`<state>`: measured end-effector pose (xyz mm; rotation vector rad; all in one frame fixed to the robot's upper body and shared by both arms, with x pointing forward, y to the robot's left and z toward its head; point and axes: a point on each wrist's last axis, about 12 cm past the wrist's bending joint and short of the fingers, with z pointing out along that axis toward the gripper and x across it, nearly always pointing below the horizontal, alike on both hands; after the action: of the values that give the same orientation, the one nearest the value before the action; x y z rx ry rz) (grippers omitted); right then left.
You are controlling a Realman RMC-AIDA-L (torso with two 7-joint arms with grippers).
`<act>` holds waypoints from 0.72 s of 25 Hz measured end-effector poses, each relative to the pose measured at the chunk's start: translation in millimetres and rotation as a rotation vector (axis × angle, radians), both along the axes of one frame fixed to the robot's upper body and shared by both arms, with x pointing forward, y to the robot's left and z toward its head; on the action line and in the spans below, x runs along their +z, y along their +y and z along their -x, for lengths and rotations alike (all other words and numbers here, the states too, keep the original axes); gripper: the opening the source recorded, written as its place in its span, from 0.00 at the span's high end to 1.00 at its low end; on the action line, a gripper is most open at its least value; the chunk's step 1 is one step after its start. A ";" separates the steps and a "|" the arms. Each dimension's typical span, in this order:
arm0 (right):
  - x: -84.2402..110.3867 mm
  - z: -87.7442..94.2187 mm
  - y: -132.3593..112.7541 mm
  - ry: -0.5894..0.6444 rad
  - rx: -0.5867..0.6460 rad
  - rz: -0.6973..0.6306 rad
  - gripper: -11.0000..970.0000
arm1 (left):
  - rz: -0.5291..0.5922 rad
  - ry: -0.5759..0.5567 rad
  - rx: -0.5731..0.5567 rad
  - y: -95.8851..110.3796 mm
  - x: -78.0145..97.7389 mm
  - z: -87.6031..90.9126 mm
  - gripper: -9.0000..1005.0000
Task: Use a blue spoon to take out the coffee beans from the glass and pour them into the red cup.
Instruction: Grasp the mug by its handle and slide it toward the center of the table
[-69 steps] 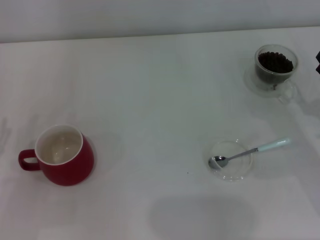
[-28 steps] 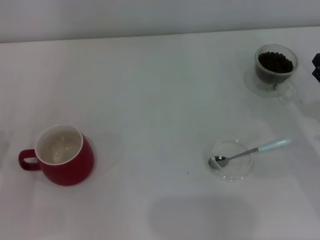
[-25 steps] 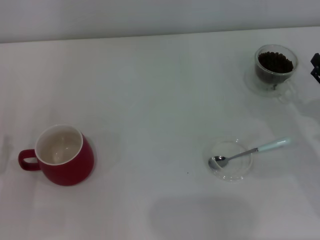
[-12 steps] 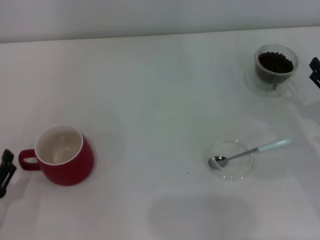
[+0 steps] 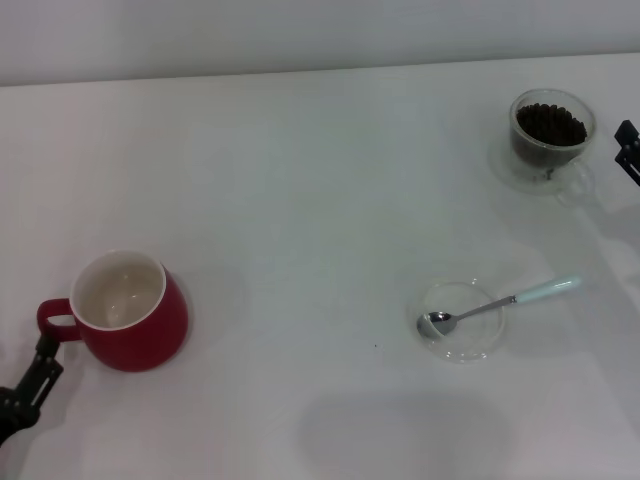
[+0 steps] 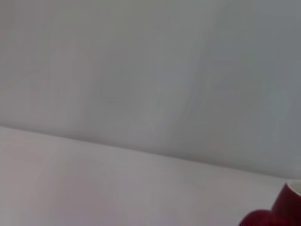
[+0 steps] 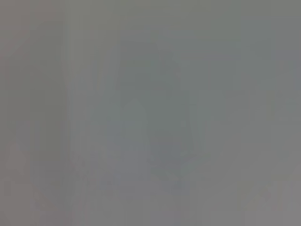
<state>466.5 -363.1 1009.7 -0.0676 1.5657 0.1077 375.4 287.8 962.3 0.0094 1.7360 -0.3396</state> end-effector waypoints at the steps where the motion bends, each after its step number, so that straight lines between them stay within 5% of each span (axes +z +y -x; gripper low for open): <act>1: -0.1 0.0 0.1 0.000 0.001 0.000 0.11 | 0.000 0.004 -0.004 -0.8 -0.5 -0.4 0.13; 18: -1.6 3.8 -2.2 0.008 -0.007 0.001 0.11 | -0.023 0.025 -0.049 -6.7 -0.2 -26.9 0.13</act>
<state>462.7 -365.3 1008.1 -0.0622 1.5738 0.1018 402.3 281.2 962.1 0.0648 1.7660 -0.3577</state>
